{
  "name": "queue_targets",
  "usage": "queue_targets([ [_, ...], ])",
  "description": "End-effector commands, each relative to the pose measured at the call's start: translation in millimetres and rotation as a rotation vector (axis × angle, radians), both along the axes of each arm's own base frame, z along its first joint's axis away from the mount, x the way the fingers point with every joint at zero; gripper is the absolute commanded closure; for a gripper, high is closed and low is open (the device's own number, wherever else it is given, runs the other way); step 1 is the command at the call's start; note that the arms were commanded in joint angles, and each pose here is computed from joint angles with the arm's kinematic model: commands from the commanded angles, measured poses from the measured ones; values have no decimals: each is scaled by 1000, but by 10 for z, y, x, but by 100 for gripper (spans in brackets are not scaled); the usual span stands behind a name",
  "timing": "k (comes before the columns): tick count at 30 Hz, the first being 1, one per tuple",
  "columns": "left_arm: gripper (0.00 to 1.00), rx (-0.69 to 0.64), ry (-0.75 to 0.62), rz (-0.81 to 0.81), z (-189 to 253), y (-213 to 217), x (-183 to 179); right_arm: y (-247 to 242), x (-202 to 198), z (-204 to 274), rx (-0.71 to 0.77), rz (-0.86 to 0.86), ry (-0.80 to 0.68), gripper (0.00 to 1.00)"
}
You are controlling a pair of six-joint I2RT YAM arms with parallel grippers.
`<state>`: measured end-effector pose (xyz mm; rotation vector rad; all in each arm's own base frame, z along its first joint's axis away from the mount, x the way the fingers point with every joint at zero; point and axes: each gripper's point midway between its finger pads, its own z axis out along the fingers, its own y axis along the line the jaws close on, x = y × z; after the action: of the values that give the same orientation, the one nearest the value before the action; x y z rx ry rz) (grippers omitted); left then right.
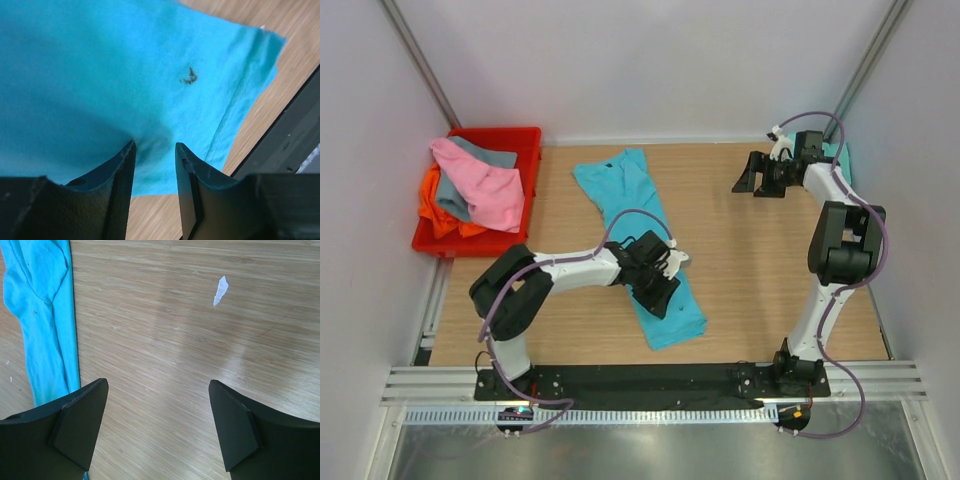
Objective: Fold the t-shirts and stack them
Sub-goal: Fold the tshirt
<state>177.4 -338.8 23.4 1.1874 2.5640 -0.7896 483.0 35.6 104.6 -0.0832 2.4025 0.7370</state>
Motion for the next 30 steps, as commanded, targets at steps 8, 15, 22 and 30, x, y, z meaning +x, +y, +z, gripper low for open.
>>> queue_targets([
  [8,66,133,-145,204,426,844,627,231,112,214,30,94,-50,12],
  [15,60,-9,-211,267,863,826,880,1193,345,256,139,279,-50,12],
  [22,60,-58,-121,281,792,865,644,2209,563,332,345,400,-35,12],
  [30,59,-87,-39,252,577,847,452,2871,573,543,619,498,-39,11],
])
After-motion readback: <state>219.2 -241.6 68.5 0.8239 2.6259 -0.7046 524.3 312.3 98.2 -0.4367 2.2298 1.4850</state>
